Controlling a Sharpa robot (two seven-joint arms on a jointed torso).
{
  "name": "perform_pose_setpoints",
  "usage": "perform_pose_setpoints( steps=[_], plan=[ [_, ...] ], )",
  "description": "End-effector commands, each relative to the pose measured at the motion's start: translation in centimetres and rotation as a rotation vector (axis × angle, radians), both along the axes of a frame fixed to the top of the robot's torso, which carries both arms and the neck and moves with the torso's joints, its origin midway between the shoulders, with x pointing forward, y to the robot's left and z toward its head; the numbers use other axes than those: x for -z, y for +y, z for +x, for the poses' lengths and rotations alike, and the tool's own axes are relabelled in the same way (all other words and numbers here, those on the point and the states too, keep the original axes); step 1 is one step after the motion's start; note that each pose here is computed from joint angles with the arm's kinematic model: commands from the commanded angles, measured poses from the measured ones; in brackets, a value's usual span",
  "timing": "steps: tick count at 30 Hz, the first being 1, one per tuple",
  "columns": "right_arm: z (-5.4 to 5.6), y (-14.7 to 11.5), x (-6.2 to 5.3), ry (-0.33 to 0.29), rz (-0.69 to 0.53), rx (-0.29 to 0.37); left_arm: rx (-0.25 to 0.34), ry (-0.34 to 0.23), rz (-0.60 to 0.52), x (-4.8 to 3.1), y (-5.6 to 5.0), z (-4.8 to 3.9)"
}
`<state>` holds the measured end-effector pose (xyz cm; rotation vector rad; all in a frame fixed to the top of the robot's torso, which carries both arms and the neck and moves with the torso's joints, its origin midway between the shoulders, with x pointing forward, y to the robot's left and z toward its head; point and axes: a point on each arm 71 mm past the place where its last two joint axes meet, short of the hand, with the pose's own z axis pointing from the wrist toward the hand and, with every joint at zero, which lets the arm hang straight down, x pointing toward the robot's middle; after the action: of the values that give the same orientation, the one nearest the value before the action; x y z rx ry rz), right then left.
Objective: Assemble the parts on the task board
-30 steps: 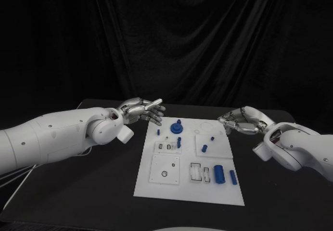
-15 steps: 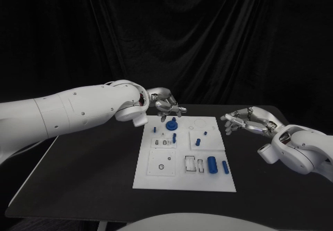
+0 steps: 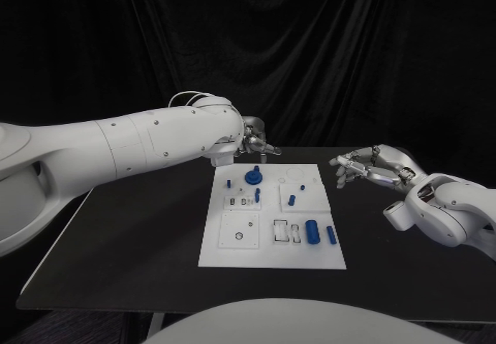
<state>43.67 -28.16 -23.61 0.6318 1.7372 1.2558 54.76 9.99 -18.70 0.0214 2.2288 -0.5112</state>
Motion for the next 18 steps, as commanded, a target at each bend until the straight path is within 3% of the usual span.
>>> perform_pose_setpoints(
  steps=[1,6,18],
  plan=[
    [0.0,0.3,0.0,-0.008,0.016,-0.004,-0.045,0.008,0.117,0.95,0.1,0.1],
    [0.0,0.4,0.0,-0.011,0.015,-0.003,-0.055,-0.063,0.189,2.25,-0.5,0.27],
    [0.2,0.4,0.1,-0.009,0.008,0.007,-0.128,-0.034,0.287,5.87,0.4,0.35]
  ],
)
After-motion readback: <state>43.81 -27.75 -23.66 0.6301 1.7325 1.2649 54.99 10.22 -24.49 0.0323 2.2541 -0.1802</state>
